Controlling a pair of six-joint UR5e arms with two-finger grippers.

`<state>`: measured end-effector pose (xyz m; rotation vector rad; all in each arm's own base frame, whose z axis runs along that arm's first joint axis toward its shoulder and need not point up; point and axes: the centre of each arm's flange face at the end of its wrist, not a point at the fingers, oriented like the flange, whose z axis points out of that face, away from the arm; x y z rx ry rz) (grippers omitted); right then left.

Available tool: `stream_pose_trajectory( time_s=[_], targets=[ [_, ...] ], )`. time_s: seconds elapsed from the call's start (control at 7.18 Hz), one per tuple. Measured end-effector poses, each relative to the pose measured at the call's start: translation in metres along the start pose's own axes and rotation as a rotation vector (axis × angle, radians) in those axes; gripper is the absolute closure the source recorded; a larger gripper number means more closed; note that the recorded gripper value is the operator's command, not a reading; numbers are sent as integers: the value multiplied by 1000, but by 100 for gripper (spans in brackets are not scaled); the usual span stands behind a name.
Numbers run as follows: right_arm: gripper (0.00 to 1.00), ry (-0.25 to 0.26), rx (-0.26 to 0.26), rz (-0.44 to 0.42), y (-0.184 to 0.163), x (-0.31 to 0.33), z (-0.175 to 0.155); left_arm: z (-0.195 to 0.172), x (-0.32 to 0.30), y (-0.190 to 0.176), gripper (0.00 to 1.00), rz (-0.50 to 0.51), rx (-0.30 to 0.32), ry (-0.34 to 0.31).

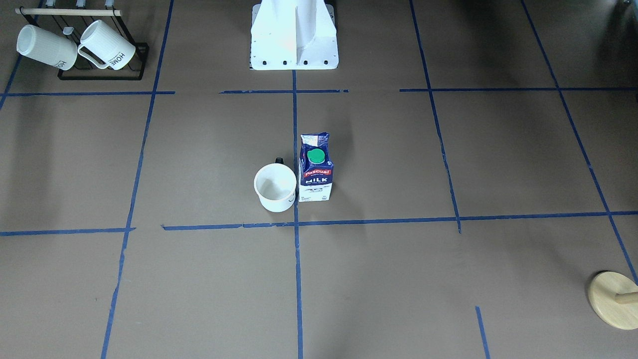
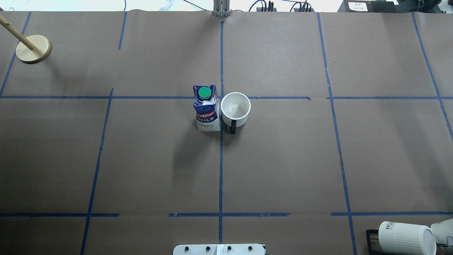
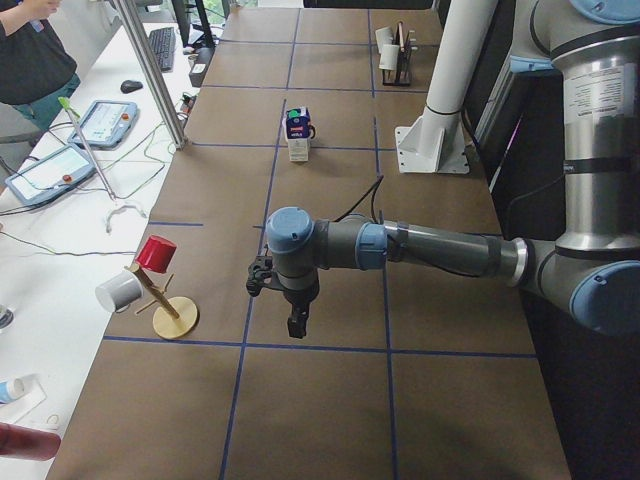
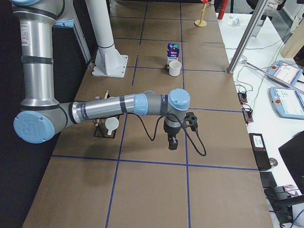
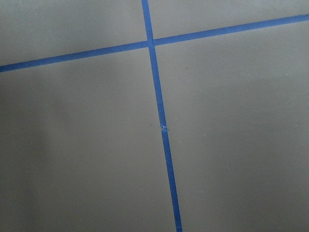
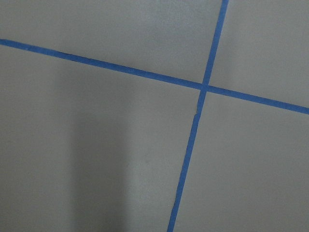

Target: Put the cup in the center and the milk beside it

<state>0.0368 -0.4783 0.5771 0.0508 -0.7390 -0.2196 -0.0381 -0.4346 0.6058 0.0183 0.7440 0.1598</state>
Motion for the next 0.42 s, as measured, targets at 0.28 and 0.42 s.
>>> stream_pose_trajectory(
  time_s=[0.28, 0.42],
  targets=[
    [0, 3, 19, -7, -3, -8, -9, 0, 1, 1, 0, 3, 1, 5],
    [0, 5, 24, -5, -5, -11, -12, 0, 1, 0, 0, 4, 1, 5]
  ],
)
